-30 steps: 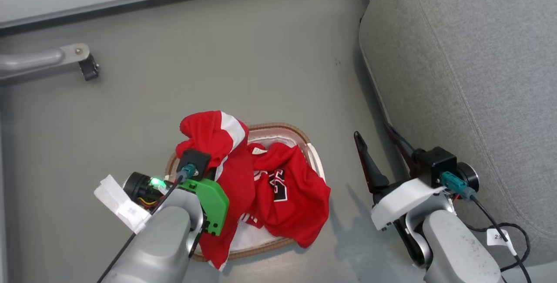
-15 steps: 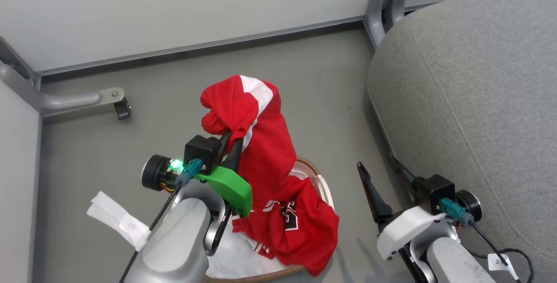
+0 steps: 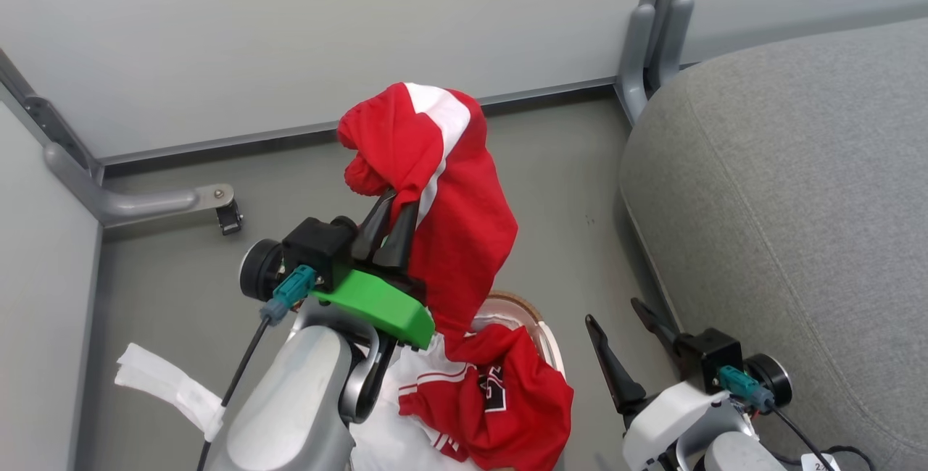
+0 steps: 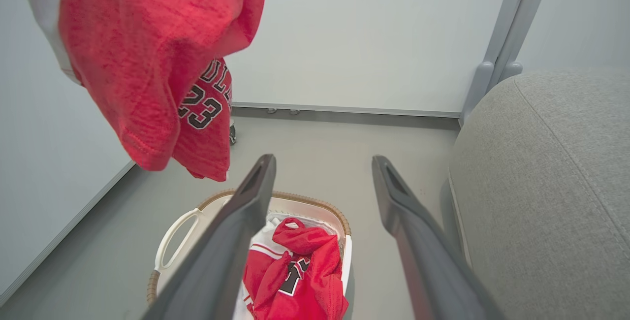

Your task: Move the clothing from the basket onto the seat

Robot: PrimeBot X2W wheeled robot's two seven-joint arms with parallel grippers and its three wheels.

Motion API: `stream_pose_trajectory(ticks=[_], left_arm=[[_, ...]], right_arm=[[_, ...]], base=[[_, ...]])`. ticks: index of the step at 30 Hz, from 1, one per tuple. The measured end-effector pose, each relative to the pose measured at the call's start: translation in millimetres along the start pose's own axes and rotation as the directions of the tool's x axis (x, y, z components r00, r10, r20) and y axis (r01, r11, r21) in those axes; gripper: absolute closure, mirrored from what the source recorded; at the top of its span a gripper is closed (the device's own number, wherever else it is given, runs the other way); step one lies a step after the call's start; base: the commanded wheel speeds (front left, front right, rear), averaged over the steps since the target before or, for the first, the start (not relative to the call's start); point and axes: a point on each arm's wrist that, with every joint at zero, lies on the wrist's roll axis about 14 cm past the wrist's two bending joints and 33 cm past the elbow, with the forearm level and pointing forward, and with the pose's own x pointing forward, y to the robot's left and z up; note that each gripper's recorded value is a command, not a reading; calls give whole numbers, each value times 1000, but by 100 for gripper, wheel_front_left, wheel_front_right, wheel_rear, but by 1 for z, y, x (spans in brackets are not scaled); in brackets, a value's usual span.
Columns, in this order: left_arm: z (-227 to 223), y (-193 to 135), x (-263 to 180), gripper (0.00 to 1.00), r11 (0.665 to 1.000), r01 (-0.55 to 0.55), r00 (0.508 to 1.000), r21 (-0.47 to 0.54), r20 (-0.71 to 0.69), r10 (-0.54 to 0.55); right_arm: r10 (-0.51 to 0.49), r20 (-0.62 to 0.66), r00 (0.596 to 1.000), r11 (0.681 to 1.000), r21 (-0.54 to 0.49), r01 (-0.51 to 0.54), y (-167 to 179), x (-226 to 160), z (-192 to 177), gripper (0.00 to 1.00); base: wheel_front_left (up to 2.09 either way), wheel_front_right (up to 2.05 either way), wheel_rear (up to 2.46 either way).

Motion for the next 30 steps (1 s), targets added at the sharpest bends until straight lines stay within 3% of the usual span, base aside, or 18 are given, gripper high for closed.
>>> stream_pose_trajectory(ticks=[11,16,24,30], left_arm=[[6,-9,-1,100,998,21,999,-63,32,-19],[2,-8,1,100,997,22,1000,-74,23,-20],[-4,-5,0,100,996,11,1000,-92,6,-10],[-7,-5,0,100,995,13,1000,-96,-3,-14]], right_arm=[[48,-11,999,999,-9,-48,12,3,-3,0],[146,67,987,989,-36,-144,34,29,28,0],[307,159,939,949,-122,-290,74,64,72,0],[367,147,919,925,-166,-342,92,80,76,0]], base=[[0,0,0],[0,0,0],[0,0,0],[0,0,0]])
